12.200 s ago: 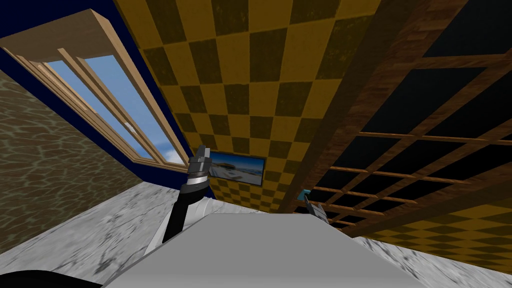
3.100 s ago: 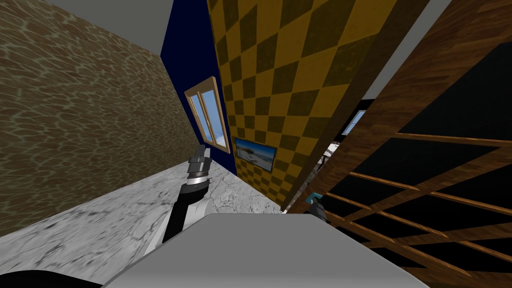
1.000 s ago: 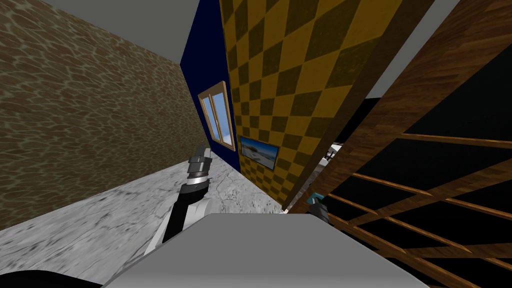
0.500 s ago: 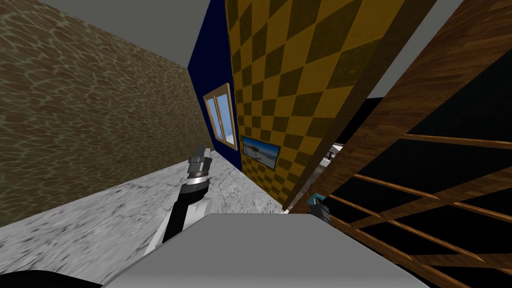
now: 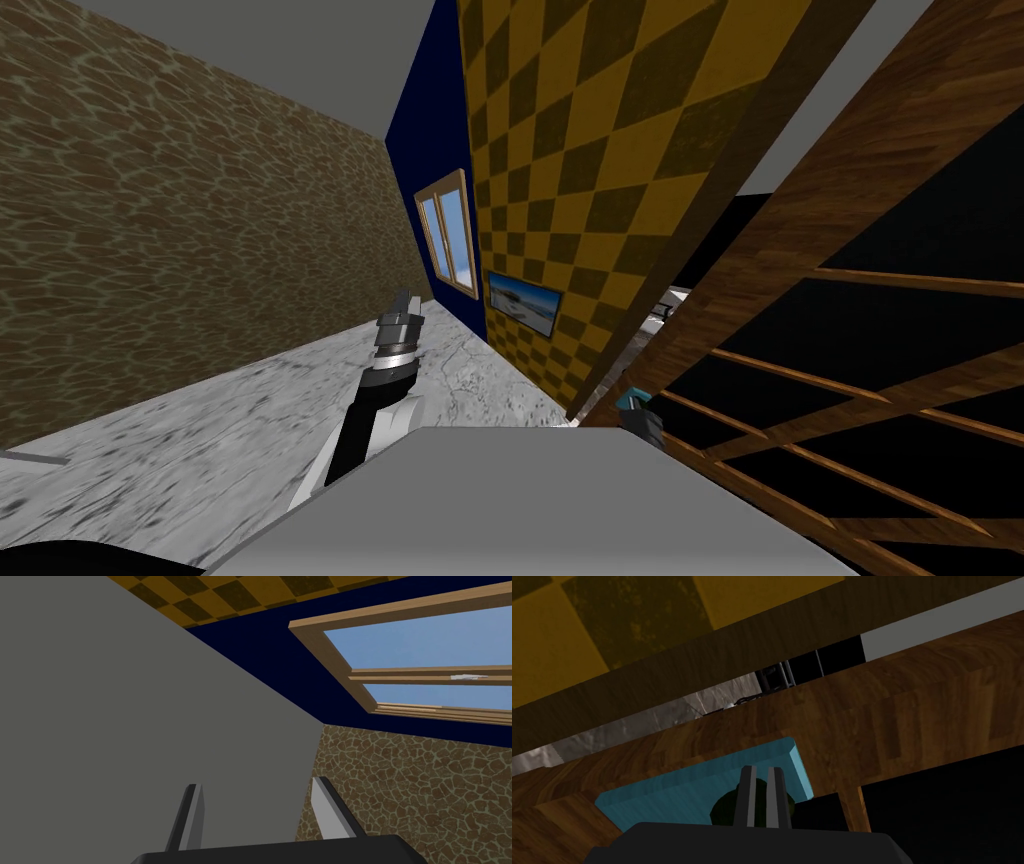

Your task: Pull the door open

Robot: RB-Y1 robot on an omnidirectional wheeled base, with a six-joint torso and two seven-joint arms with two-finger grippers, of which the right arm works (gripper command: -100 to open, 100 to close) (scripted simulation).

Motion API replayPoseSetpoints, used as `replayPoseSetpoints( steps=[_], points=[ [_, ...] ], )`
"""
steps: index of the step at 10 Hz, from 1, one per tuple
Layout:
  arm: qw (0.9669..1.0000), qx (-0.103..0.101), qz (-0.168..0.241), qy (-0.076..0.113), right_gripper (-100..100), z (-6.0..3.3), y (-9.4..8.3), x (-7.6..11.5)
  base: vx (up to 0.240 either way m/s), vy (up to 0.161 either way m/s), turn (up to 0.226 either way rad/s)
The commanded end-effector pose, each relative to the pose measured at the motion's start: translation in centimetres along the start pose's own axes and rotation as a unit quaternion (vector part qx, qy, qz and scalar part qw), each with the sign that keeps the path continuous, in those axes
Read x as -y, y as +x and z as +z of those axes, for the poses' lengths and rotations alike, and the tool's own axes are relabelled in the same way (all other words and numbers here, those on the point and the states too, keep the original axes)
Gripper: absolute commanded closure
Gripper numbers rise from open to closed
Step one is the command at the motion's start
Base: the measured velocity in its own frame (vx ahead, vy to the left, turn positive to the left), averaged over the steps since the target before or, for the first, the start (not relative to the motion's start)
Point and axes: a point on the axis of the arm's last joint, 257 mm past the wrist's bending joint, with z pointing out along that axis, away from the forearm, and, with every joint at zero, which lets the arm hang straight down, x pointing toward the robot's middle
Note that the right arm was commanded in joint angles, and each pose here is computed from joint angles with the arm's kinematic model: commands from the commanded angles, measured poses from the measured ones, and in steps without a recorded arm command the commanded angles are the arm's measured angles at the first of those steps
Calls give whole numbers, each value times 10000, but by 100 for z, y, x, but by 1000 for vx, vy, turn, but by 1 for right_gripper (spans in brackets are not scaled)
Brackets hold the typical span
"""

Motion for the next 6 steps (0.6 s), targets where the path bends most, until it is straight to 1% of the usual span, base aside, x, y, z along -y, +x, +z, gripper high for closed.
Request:
replayPoseSetpoints(
  steps=[1,2,3,4,5,6],
  points=[
    [9995,231,212,35,100,-78,-242,-12,-67,-13,143],
    [9994,232,261,33,100,-78,-242,-12,-64,-17,87],
    [9986,234,467,4,100,-79,-247,-25,-69,-12,98],
    [9972,-9,749,-91,-100,2,41,-39,-83,8,108],
    [9957,-14,920,-101,-100,-4,64,-30,-74,12,86],
    [9935,-20,1131,-113,-100,-12,91,-19,-69,4,56]
  ],
)
